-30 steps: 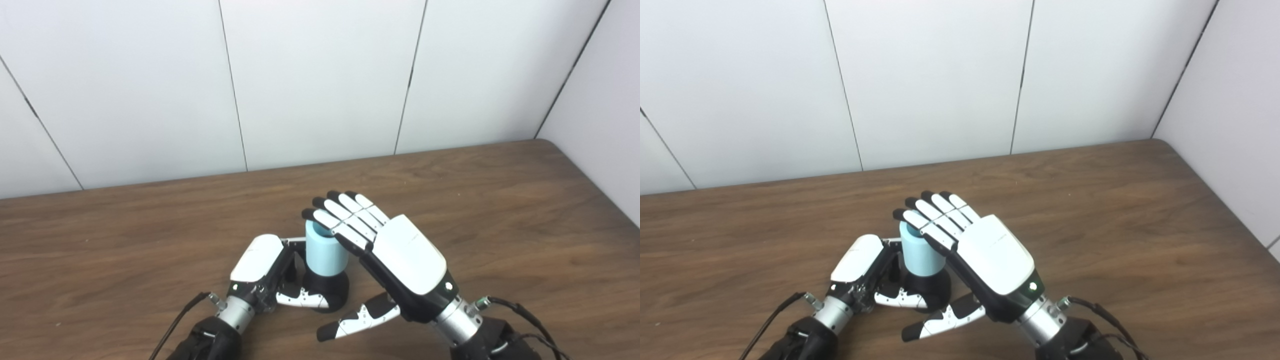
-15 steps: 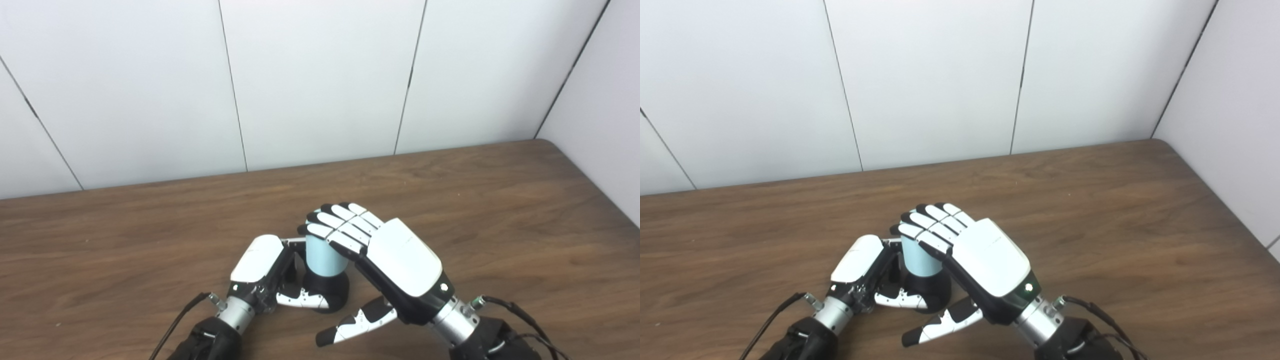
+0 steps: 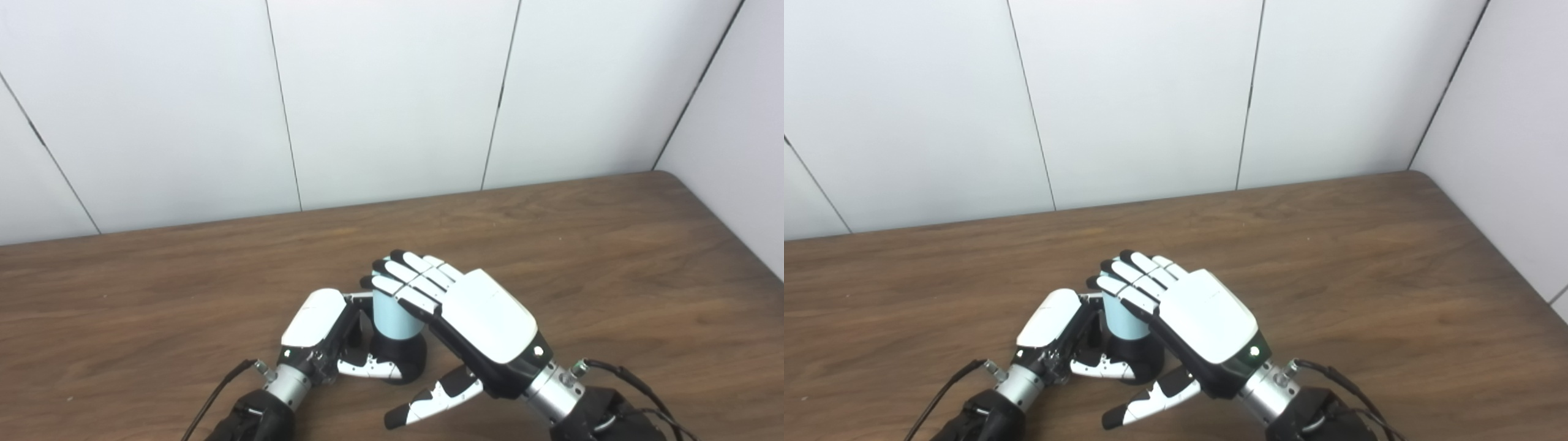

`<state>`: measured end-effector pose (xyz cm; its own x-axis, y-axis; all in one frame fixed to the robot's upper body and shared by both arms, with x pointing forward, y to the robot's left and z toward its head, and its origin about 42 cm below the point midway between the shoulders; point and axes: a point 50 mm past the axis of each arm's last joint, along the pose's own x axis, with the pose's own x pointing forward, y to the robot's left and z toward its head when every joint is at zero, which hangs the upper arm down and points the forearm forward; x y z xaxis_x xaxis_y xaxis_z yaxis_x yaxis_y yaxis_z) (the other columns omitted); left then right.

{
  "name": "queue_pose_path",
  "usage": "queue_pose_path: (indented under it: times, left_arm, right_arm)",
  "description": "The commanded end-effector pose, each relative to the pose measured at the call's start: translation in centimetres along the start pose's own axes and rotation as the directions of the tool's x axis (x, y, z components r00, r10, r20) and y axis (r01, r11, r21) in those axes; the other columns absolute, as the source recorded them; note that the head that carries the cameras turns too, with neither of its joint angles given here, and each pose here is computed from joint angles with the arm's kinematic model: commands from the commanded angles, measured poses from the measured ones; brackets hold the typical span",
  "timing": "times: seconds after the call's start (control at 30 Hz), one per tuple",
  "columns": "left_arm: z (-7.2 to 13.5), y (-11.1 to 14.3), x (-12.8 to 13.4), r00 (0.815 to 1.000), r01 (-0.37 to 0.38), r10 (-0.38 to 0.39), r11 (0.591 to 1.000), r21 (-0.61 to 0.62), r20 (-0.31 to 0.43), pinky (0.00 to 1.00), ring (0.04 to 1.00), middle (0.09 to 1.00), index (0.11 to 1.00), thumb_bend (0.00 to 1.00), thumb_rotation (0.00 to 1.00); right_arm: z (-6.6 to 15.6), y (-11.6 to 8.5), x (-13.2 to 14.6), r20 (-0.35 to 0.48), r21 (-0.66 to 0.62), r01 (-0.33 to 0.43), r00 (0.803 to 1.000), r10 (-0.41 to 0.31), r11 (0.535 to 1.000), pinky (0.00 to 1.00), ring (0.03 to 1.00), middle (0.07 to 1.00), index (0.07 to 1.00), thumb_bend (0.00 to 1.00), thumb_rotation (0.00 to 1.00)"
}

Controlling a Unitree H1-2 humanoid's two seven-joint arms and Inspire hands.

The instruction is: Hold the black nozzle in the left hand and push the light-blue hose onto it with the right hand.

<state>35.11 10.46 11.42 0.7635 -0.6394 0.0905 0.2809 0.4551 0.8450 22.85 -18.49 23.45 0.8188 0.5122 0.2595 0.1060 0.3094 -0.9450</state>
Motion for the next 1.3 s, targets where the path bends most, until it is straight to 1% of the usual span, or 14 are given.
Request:
queue_pose_path:
  times: [0.0,0.1,0.2,0.37,0.47,0.57,0.67,0.77,0.83,1.0,1.07,1.2,1.27]
  left_arm:
    - [-2.9,-6.0,-5.2,0.932,0.310,-0.307,0.951,-0.015,-0.193,0.20,0.349,0.433,0.529,0.49,0.00]
    - [-3.0,-6.0,-5.2,0.934,0.307,-0.305,0.951,-0.014,-0.187,0.20,0.351,0.435,0.529,0.49,0.00]
    - [-3.0,-5.9,-5.2,0.933,0.310,-0.306,0.951,-0.007,-0.187,0.20,0.353,0.433,0.528,0.50,0.00]
    - [-3.0,-5.9,-5.2,0.930,0.316,-0.313,0.949,-0.012,-0.192,0.20,0.354,0.434,0.529,0.50,0.00]
    - [-3.0,-5.9,-5.2,0.933,0.311,-0.308,0.950,-0.013,-0.189,0.20,0.352,0.433,0.528,0.49,0.00]
    - [-3.0,-5.8,-5.2,0.931,0.313,-0.310,0.950,-0.015,-0.191,0.20,0.353,0.434,0.528,0.50,0.00]
    - [-3.0,-5.9,-5.2,0.932,0.312,-0.309,0.950,-0.016,-0.189,0.19,0.352,0.432,0.527,0.50,0.00]
    - [-3.0,-5.9,-5.2,0.934,0.307,-0.305,0.951,-0.016,-0.186,0.19,0.350,0.430,0.527,0.49,0.00]
    - [-3.0,-5.9,-5.2,0.932,0.311,-0.309,0.950,-0.016,-0.189,0.19,0.351,0.430,0.527,0.49,0.00]
    - [-3.0,-5.9,-5.2,0.934,0.308,-0.305,0.951,-0.011,-0.187,0.19,0.353,0.433,0.527,0.50,0.00]
    - [-3.0,-6.0,-5.2,0.934,0.308,-0.304,0.951,-0.011,-0.188,0.19,0.352,0.433,0.527,0.49,0.00]
    - [-3.0,-6.0,-5.2,0.933,0.310,-0.307,0.951,-0.014,-0.190,0.19,0.353,0.430,0.526,0.50,0.00]
    - [-3.0,-6.0,-5.1,0.931,0.313,-0.310,0.950,-0.013,-0.190,0.20,0.352,0.434,0.528,0.49,0.00]
  right_arm:
    - [-0.1,2.2,-1.0,-0.019,-0.008,-0.174,0.985,0.174,0.985,0.86,0.947,0.945,0.890,0.85,0.81]
    - [0.2,3.0,-1.4,-0.021,-0.014,-0.212,0.977,0.212,0.977,0.85,0.956,0.949,0.905,0.85,0.84]
    - [0.6,3.4,-1.8,-0.019,-0.017,-0.243,0.970,0.243,0.970,0.89,0.991,0.977,0.933,0.83,0.87]
    - [1.0,3.5,-2.1,-0.018,-0.012,-0.251,0.968,0.251,0.968,0.91,1.000,0.985,0.944,0.82,0.86]
    - [1.3,3.7,-2.4,-0.023,-0.024,-0.249,0.968,0.249,0.968,0.92,1.000,0.997,0.952,0.82,0.87]
    - [1.6,3.9,-2.8,-0.038,-0.052,-0.244,0.970,0.242,0.968,0.90,1.000,1.000,0.982,0.76,0.91]
    - [1.8,4.1,-3.0,-0.045,-0.071,-0.252,0.967,0.249,0.965,0.92,1.000,1.000,0.999,0.71,0.95]
    - [1.9,4.2,-3.1,-0.049,-0.072,-0.257,0.966,0.254,0.964,0.94,1.000,1.000,1.000,0.69,0.94]
    - [2.0,4.2,-3.1,-0.050,-0.072,-0.256,0.966,0.252,0.964,0.95,1.000,1.000,1.000,0.68,0.94]
    - [2.0,4.1,-3.0,-0.043,-0.062,-0.239,0.971,0.237,0.969,0.93,1.000,1.000,0.999,0.68,0.93]
    - [2.0,4.0,-2.9,-0.037,-0.057,-0.231,0.973,0.229,0.971,0.92,1.000,1.000,0.981,0.69,0.91]
    - [2.0,3.9,-2.8,-0.025,-0.040,-0.214,0.977,0.213,0.976,0.90,0.998,0.996,0.954,0.71,0.91]
    - [1.9,3.7,-2.7,-0.019,-0.027,-0.208,0.978,0.207,0.978,0.88,0.977,0.974,0.931,0.73,0.89]
